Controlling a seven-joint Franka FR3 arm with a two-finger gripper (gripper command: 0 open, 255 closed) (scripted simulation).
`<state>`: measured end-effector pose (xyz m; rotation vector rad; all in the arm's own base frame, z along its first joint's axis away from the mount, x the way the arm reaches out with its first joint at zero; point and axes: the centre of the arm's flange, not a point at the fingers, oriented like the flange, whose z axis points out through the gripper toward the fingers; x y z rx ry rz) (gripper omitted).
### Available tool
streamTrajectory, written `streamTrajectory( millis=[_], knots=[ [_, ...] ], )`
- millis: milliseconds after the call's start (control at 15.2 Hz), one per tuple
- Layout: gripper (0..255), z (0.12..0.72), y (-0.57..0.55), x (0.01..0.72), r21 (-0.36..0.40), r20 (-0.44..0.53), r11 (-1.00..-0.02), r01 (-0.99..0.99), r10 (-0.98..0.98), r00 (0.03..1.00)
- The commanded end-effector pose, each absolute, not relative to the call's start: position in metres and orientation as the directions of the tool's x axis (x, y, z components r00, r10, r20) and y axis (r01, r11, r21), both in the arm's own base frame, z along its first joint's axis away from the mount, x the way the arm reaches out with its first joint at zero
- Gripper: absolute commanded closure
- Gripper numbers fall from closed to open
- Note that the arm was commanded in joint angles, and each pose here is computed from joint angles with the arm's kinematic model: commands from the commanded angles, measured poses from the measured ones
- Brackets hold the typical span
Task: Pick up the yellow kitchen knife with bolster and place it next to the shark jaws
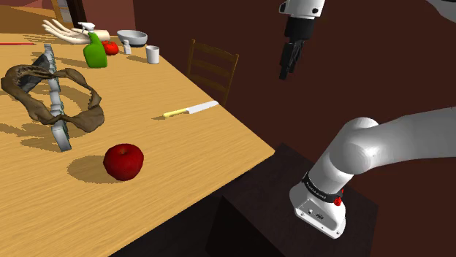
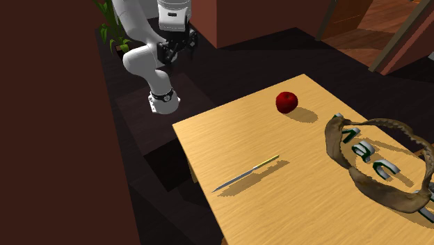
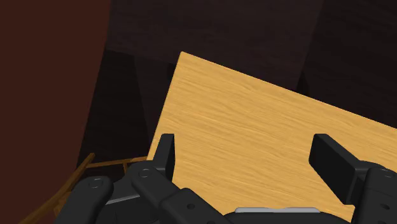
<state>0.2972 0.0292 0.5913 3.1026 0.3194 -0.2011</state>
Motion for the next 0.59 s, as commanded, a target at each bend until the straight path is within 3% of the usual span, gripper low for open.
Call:
streamTrajectory(
  millis=[0, 528],
  knots=[
    [0, 0.591, 0.029, 0.297, 0.003, -0.129, -0.979, 0.204, 0.202, 0.971],
    [0, 0.529, 0.003, 0.375, -0.006, -0.126, -0.892, 0.452, 0.449, 0.884]
  ],
)
